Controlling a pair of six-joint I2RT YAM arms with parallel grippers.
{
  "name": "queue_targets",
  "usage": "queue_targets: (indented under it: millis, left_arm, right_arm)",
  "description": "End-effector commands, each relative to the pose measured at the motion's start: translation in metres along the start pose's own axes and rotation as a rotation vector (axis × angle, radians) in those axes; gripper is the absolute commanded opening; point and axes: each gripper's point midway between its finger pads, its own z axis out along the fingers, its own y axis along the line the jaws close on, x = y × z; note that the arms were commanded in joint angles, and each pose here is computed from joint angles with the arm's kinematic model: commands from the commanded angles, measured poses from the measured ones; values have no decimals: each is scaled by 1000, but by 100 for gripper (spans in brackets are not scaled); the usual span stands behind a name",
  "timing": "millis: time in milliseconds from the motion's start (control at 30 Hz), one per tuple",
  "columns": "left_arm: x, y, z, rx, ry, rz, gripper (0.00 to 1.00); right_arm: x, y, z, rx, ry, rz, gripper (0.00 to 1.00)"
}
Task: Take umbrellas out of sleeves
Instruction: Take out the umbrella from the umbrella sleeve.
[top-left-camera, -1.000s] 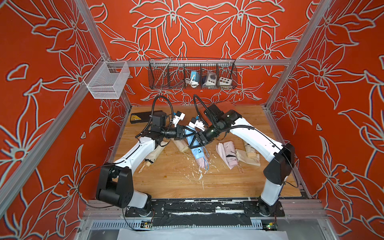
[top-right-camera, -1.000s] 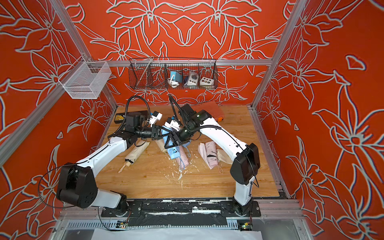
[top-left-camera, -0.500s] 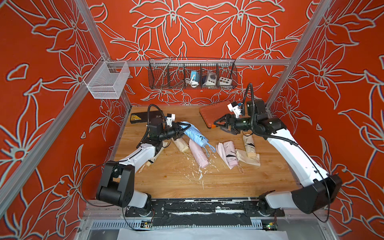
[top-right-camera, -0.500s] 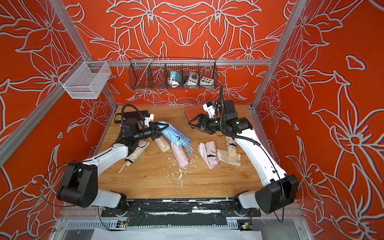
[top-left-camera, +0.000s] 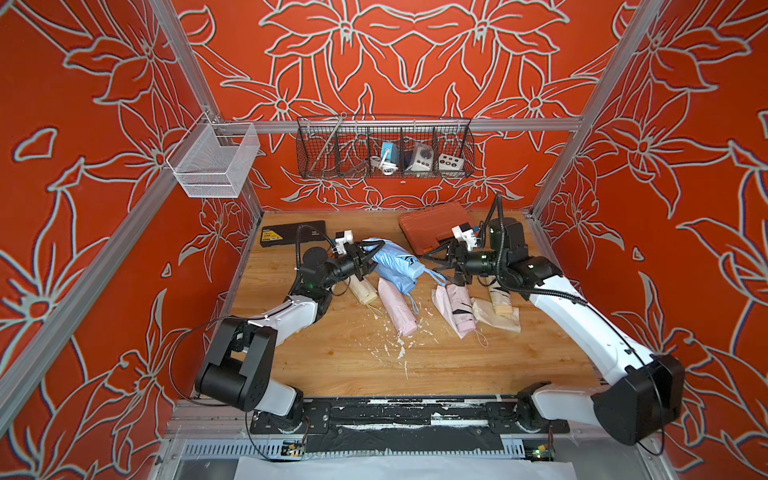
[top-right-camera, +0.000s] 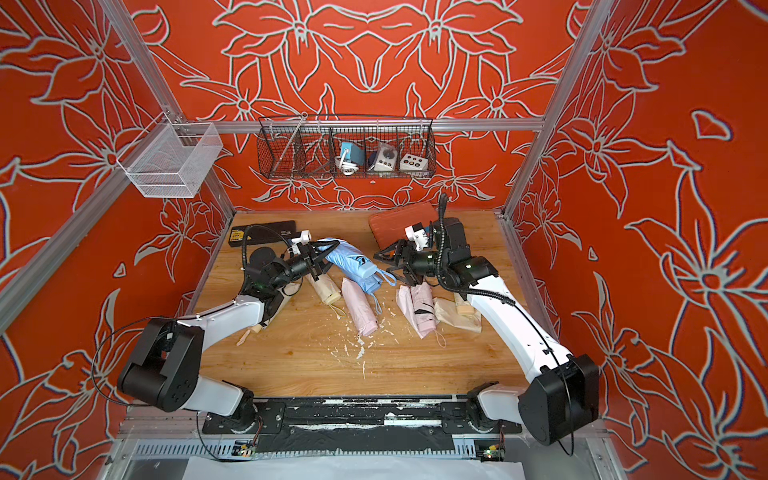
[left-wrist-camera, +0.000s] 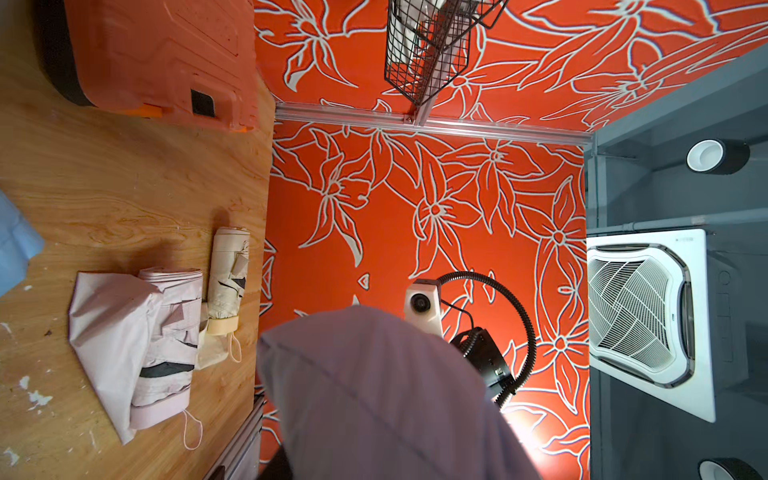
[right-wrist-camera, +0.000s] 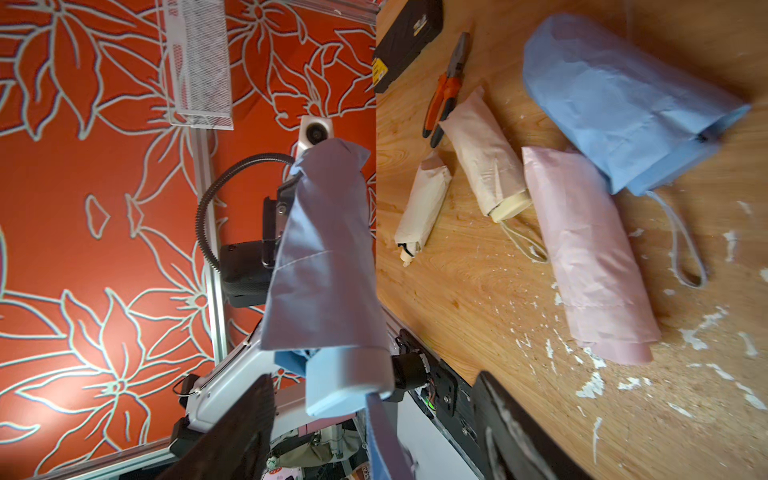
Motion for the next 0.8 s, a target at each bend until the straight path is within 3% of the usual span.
queue_targets:
  millis: [0, 500, 667, 767]
  left_arm:
    - [9, -44, -4, 107, 8, 87, 33]
    - [14, -47, -14, 89, -21, 131, 35]
    - [13, -50, -18, 105, -47, 144, 35]
    - [11, -52, -22, 123, -77, 139, 35]
  right_arm:
    - [2, 25, 9, -96, 16, -24, 71]
    - [6, 39, 26, -164, 26, 22, 45]
    - [12, 41, 33, -178, 42, 48, 46]
    - [16, 39, 37, -179, 45, 65, 52]
